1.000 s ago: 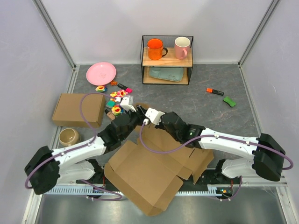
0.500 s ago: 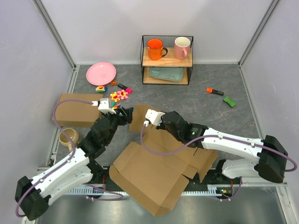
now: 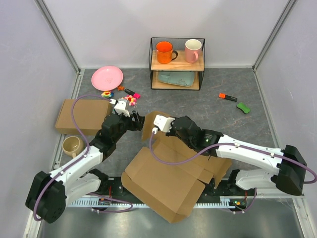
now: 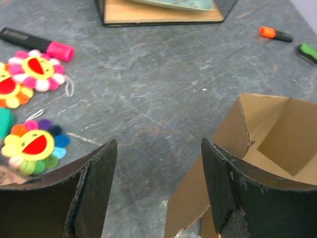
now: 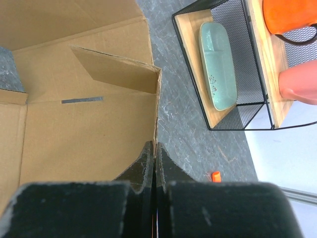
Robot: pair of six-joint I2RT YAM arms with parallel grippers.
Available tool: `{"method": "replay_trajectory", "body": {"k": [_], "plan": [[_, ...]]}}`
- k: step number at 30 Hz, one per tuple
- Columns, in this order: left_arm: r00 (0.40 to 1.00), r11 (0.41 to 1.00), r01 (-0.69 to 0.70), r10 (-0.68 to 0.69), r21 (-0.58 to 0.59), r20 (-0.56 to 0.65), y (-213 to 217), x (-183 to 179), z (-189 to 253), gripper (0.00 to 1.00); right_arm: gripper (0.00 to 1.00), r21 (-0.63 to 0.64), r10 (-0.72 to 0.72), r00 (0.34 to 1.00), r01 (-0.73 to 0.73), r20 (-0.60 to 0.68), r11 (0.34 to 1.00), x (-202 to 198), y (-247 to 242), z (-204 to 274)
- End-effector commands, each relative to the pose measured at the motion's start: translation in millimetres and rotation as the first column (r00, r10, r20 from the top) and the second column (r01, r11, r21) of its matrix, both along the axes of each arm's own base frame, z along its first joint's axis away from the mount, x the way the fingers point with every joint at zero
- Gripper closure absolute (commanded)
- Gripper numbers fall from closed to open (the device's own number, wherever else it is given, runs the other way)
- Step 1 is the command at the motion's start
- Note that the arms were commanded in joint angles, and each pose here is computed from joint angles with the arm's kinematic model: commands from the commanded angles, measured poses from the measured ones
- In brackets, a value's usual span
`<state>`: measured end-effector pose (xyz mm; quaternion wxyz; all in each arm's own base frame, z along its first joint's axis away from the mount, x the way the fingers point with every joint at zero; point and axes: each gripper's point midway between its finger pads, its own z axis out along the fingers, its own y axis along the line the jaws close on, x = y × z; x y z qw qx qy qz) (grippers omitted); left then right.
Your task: Fold the paper box
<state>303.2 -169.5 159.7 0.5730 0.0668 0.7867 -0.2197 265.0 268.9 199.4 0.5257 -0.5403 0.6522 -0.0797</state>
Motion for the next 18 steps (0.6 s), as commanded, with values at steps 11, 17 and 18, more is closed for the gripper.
{"method": "replay_trajectory", "body": {"k": [11,17,18], "plan": [[0.990,0.998,0.050,-0.044,-0.042,0.132,-0.1,1.0,38.0,0.24,1.00,0.050,0.011,0.999,-0.013,0.041,0.999,-1.7,1.1,18.7],[0.978,0.996,-0.063,0.076,-0.069,0.193,25.2,6.7,58.0,0.23,1.00,0.042,0.009,0.999,-0.010,0.040,0.999,-1.1,1.1,16.8],[0.975,0.992,-0.098,0.113,-0.081,0.194,31.4,8.7,60.6,0.23,1.00,0.042,0.009,0.999,-0.010,0.040,0.999,-1.0,1.4,16.5]]}}
